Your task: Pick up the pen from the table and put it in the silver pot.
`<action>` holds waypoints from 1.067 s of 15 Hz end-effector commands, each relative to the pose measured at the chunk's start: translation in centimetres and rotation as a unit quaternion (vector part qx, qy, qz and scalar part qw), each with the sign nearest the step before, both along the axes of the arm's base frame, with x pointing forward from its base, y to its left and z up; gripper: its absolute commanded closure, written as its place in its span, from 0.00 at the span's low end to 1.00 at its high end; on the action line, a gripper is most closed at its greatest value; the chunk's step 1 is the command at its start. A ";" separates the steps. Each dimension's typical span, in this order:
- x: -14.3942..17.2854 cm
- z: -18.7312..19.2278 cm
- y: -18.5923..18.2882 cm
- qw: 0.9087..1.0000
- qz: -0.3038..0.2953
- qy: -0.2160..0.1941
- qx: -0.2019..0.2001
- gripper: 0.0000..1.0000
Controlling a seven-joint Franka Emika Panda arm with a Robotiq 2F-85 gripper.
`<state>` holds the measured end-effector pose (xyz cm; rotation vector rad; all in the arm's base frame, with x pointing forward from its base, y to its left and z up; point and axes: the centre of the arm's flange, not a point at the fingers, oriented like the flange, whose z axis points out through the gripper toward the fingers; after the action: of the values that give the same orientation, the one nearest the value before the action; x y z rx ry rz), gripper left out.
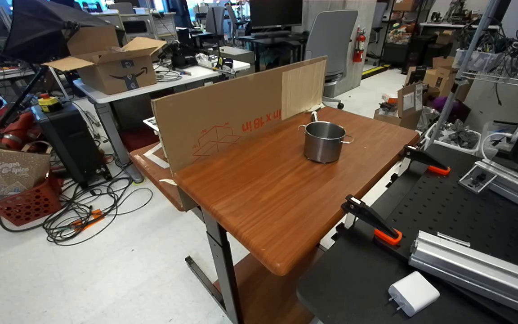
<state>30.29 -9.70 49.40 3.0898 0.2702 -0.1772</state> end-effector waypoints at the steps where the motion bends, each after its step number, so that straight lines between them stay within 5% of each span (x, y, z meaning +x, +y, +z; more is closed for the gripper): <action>1: 3.8 -0.4 0.0 0.996 -0.049 -0.009 0.072 0.00; 7: 10.2 -2.5 -0.2 0.978 -0.162 -0.025 0.131 0.00; 16: 19.1 -5.8 -1.6 0.931 -0.326 -0.060 0.153 0.00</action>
<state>46.74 -10.91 44.39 3.3689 -0.6584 0.0254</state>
